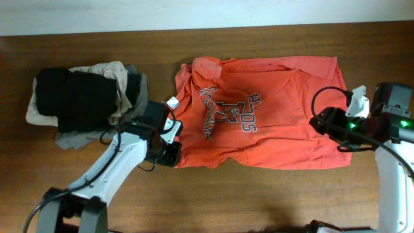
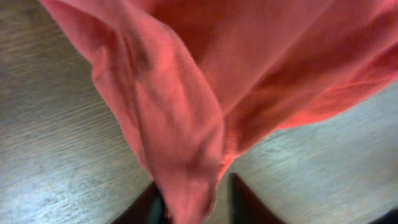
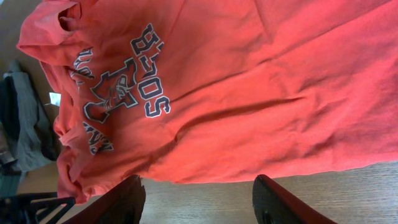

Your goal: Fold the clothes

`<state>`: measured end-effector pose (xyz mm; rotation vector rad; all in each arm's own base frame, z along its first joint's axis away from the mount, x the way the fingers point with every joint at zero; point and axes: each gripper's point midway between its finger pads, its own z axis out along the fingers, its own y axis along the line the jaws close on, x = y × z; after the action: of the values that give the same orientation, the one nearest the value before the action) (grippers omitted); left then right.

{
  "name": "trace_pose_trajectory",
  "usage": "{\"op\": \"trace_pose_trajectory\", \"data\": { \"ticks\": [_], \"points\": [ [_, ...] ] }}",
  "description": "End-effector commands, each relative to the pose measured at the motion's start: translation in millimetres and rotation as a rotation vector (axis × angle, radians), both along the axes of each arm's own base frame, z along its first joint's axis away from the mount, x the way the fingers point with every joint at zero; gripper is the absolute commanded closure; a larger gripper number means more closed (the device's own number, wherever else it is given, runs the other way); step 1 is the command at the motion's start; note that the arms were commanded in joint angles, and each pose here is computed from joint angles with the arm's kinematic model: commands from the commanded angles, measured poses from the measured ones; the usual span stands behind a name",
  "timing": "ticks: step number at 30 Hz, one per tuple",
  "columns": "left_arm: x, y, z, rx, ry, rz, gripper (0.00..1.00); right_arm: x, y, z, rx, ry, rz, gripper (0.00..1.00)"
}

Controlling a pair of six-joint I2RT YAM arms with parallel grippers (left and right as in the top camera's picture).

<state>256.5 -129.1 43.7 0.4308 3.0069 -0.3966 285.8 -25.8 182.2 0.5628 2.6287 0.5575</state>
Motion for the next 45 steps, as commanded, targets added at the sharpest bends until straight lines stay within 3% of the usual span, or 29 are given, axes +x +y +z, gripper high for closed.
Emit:
{"op": "trace_pose_trajectory", "data": {
  "ticks": [1, 3, 8, 11, 16, 19, 25, 29, 31, 36, 45],
  "points": [
    [-9, -4, -14, -0.019, 0.066, -0.004, 0.9, 3, -1, 4, -0.021, -0.015, 0.007, 0.4],
    [-14, -16, -5, -0.093, 0.095, -0.014, 1.0, 3, -1, 4, -0.021, -0.015, 0.007, 0.4],
    [-16, -59, 73, -0.343, 0.198, -0.036, 1.0, 3, -1, 4, -0.021, -0.014, 0.007, 0.42],
    [0, -63, 124, -0.362, 0.143, -0.044, 1.0, 3, -1, 4, -0.021, -0.015, 0.007, 0.43],
    [56, -37, 172, -0.267, -0.11, 0.008, 1.0, 4, -2, 5, -0.023, -0.019, 0.007, 0.42],
    [85, -10, 158, -0.17, -0.169, 0.085, 1.0, 4, -2, 5, -0.023, -0.019, 0.008, 0.43],
    [106, -1, 87, -0.085, -0.042, 0.117, 0.92, 4, -2, 5, -0.023, -0.019, 0.007, 0.43],
    [120, -4, 39, -0.065, 0.029, 0.121, 0.94, 4, -2, 5, -0.023, -0.019, 0.007, 0.43],
    [116, -5, 25, -0.067, 0.08, 0.121, 1.0, 3, -2, 5, -0.022, -0.018, 0.008, 0.43],
    [89, -5, 30, -0.066, 0.186, 0.122, 0.99, 3, -2, 4, -0.022, -0.016, 0.008, 0.43],
    [21, -13, 105, -0.077, 0.219, 0.035, 1.0, 4, -2, 5, -0.024, -0.022, 0.007, 0.43]
  ]
}}
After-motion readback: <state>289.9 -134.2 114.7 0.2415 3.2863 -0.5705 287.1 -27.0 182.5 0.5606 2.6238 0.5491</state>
